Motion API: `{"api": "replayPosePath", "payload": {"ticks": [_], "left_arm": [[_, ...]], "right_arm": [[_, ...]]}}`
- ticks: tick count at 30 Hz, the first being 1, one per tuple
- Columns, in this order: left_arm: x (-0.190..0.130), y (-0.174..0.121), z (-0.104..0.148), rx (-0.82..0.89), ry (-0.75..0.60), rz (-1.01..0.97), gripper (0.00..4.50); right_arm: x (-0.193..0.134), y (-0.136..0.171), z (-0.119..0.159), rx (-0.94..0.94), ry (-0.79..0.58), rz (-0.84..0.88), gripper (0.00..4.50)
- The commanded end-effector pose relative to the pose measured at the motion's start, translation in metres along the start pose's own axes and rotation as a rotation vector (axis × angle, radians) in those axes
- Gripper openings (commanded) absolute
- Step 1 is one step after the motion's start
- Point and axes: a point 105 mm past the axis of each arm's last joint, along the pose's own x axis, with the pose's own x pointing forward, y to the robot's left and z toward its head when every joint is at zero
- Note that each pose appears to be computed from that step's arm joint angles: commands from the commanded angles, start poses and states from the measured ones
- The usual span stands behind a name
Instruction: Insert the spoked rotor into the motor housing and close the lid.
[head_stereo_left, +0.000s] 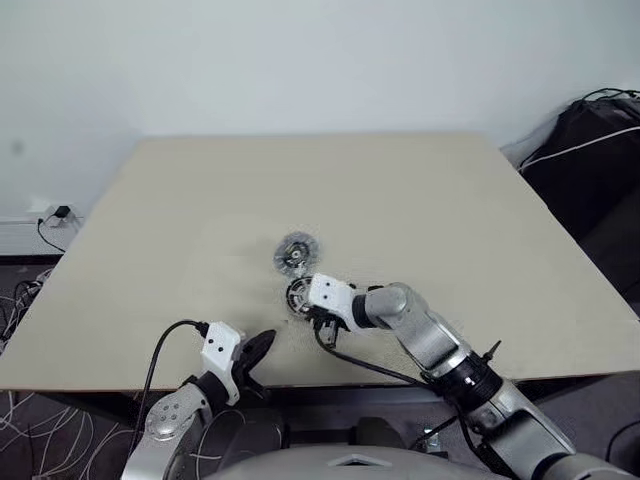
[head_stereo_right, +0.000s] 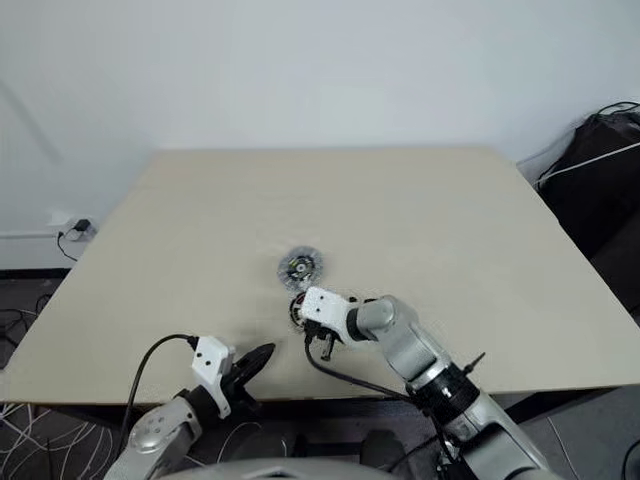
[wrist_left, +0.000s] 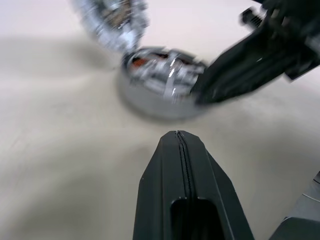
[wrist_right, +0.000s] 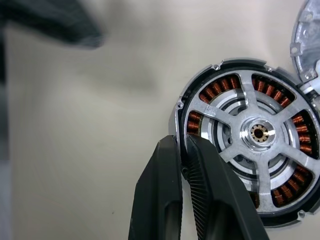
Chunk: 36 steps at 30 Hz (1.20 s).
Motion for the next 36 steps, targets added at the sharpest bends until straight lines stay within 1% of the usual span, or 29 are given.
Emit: {"api": "replayPosePath", "payload": {"ticks": [1, 6, 9, 12, 14, 19, 24, 28, 29, 30, 31, 33, 35, 36], "left_arm": [[0.003, -0.004, 0.009, 0.020, -0.042, -0.018, 0.00], [0.007, -0.003, 0.012, 0.019, -0.043, -0.027, 0.00], [0.007, -0.003, 0.012, 0.021, -0.040, -0.035, 0.00], [0.008, -0.003, 0.013, 0.023, -0.038, -0.041, 0.00], [0.008, -0.004, 0.013, 0.025, -0.037, -0.045, 0.00], [0.008, -0.004, 0.015, 0.030, -0.036, -0.047, 0.00], [0.006, -0.003, 0.013, 0.028, -0.030, -0.041, 0.00], [0.005, -0.004, 0.012, 0.024, -0.026, -0.038, 0.00], [0.005, -0.004, 0.012, 0.023, -0.026, -0.037, 0.00], [0.005, -0.004, 0.012, 0.023, -0.026, -0.037, 0.00], [0.005, -0.004, 0.012, 0.023, -0.026, -0.037, 0.00], [0.005, -0.004, 0.012, 0.023, -0.026, -0.036, 0.00], [0.005, -0.004, 0.012, 0.022, -0.026, -0.037, 0.00], [0.006, -0.004, 0.012, 0.022, -0.026, -0.037, 0.00]], "right_arm": [[-0.028, -0.003, 0.010, 0.017, -0.047, -0.072, 0.00], [-0.044, 0.010, 0.000, 0.122, -0.028, -0.088, 0.00], [-0.048, 0.018, 0.003, 0.202, -0.050, -0.086, 0.00], [-0.048, 0.020, 0.010, 0.316, -0.082, -0.126, 0.00], [-0.044, 0.020, 0.013, 0.390, -0.088, -0.151, 0.00], [-0.031, 0.017, 0.013, 0.475, -0.066, -0.212, 0.00], [-0.017, 0.018, 0.022, 0.534, -0.084, -0.206, 0.00], [-0.003, 0.019, 0.033, 0.589, -0.122, -0.170, 0.00], [0.000, 0.019, 0.036, 0.597, -0.131, -0.159, 0.70], [0.002, 0.019, 0.039, 0.599, -0.138, -0.152, 0.94], [0.003, 0.019, 0.043, 0.601, -0.154, -0.147, 1.26], [0.004, 0.018, 0.059, 0.610, -0.224, -0.128, 1.92], [0.001, 0.014, 0.076, 0.557, -0.299, -0.135, 2.55], [-0.003, 0.012, 0.084, 0.511, -0.342, -0.135, 2.55]]}}
